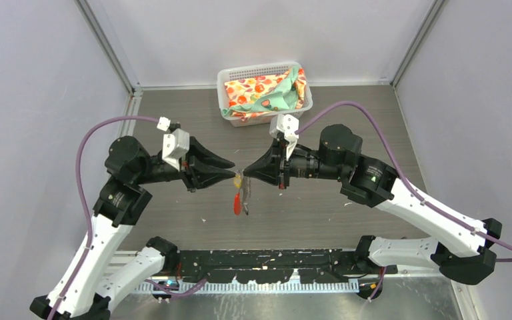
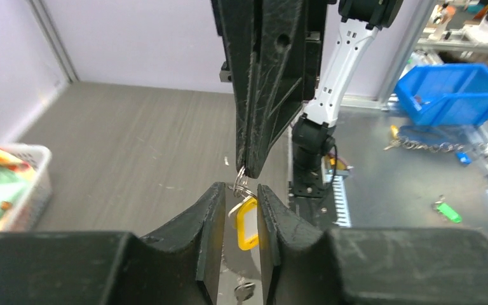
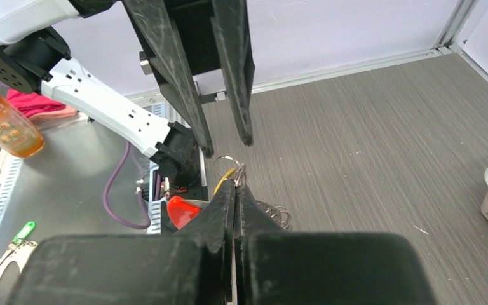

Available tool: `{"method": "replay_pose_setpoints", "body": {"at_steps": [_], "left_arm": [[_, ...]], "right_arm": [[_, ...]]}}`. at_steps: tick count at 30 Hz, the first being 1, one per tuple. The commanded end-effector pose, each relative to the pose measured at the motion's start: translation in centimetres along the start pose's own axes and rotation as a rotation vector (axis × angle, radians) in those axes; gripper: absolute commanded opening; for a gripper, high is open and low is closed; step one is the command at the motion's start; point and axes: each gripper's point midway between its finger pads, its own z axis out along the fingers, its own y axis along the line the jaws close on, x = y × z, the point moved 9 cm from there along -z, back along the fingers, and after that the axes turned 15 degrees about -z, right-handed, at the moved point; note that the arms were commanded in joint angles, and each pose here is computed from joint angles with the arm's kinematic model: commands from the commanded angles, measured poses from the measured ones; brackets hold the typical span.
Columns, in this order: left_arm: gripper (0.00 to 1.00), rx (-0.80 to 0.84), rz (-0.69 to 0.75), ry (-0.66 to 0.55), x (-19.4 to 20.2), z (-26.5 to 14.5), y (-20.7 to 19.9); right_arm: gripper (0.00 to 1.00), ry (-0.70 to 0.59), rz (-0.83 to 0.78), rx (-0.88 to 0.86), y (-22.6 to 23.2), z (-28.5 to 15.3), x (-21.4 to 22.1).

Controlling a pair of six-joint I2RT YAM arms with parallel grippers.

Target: Put the keys on the keyring

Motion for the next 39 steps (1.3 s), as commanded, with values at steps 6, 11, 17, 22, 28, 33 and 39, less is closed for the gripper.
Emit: {"method": "replay_pose_setpoints", "body": {"at_steps": [6, 11, 17, 22, 28, 33, 39], "left_arm": [[0.33, -0.041, -0.252, 0.014, -0.1, 0.3, -0.1], [0.28, -0.078, -0.306, 0.013, 0.1, 0.6, 0.5], [0.11, -0.091, -0.31, 0.012, 0.3, 0.7, 0.9], [0.0, -0.094, -0.313, 0.027, 0.6, 0.8, 1.2], [0.01, -0.08, -0.296, 0.051, 0.9, 0.7, 1.1], [0.0, -0.095, -0.294, 0.072, 1.7, 0.6, 1.5], [0.03, -0.092, -0.288, 0.065, 2.1, 0.8, 2.0]], "right_arm": [[0.01, 0.001, -0.131, 0.05, -1.1, -0.7, -2.3], [0.01, 0.018, -0.149, 0.045, -1.3, -0.5, -2.3], [0.01, 0.017, -0.156, 0.042, -1.3, -0.5, -2.4], [0.01, 0.009, -0.159, 0.045, -1.4, -0.5, -2.6], [0.01, 0.001, -0.166, 0.054, -1.4, -0.6, -2.7], [0.01, -0.076, -0.167, 0.048, -1.1, -0.8, -3.5], [0.01, -0.169, -0.129, 0.015, -0.6, -0.5, -4.2]]}}
